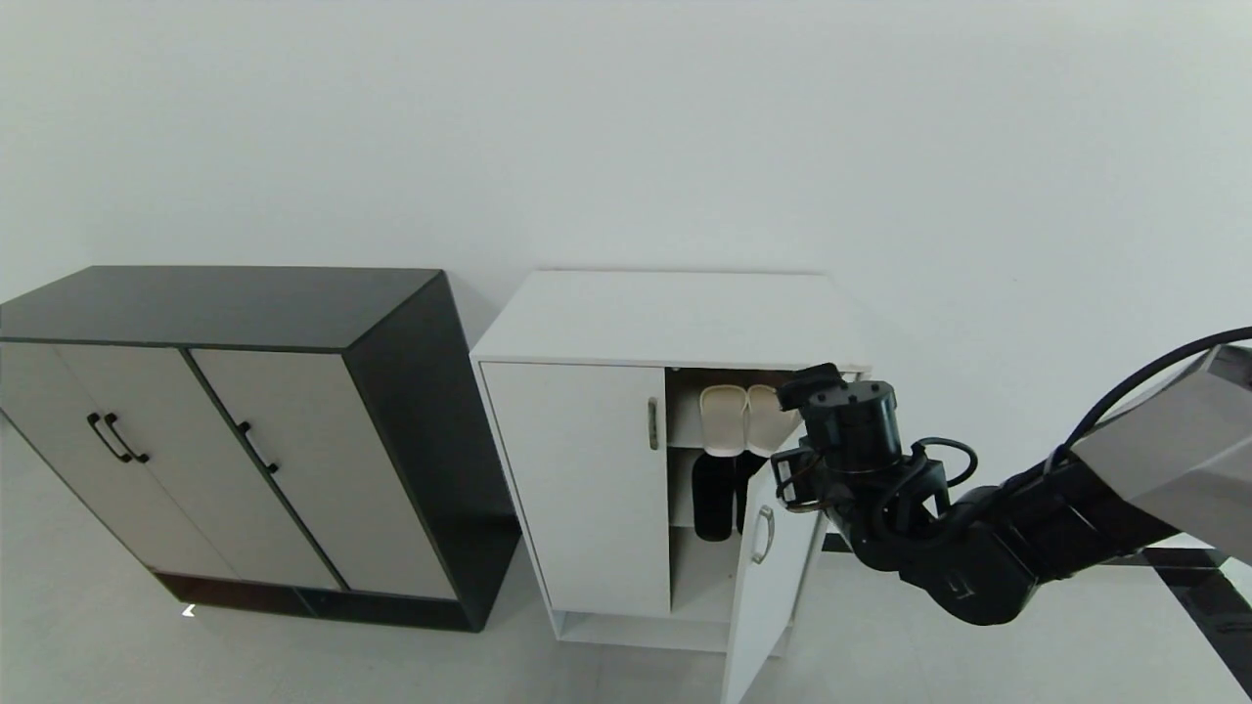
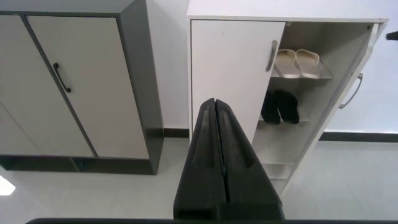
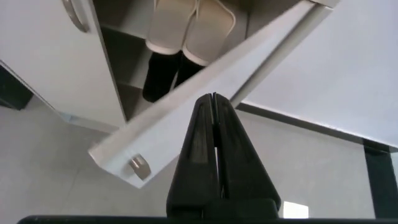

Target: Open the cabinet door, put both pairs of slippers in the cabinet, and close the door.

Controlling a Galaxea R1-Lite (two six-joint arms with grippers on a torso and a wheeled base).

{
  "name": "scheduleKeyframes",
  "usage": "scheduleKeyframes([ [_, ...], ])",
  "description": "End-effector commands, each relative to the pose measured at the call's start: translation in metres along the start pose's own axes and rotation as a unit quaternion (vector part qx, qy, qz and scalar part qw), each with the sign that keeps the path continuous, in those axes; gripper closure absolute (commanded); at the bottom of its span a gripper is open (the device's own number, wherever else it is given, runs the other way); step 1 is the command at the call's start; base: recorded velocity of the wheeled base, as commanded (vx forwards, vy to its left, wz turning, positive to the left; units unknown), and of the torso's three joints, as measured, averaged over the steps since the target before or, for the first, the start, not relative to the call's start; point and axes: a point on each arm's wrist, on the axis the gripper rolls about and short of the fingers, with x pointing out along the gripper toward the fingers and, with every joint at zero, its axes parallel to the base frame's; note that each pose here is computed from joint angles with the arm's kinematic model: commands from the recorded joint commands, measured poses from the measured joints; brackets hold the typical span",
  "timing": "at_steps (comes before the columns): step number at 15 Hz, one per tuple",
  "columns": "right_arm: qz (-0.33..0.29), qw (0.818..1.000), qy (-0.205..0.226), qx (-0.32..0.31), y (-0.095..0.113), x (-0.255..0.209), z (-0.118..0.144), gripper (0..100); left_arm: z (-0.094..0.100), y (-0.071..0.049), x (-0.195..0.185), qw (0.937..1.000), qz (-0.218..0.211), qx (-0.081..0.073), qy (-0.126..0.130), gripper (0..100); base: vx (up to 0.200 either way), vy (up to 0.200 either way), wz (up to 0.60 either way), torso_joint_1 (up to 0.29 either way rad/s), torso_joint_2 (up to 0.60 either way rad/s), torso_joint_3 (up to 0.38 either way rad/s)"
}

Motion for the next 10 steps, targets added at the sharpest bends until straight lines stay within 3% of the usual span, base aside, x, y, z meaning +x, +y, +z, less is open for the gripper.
scheduleKeyframes([
  [1,0.006,1.000,0.005,-0.003,-0.008,-0.007,0.000,100,0.000,0.000,0.000,1.0000,0.000,0.000,0.000,100,0.000,0.000,0.00,0.000,0.00,0.000],
  [5,0.045,0.999,0.025,-0.011,-0.006,-0.001,-0.014,100,0.000,0.000,0.000,1.0000,0.000,0.000,0.000,100,0.000,0.000,0.00,0.000,0.00,0.000],
  [10,0.045,0.997,0.059,-0.026,0.002,0.017,-0.040,100,0.000,0.000,0.000,1.0000,0.000,0.000,0.000,100,0.000,0.000,0.00,0.000,0.00,0.000],
])
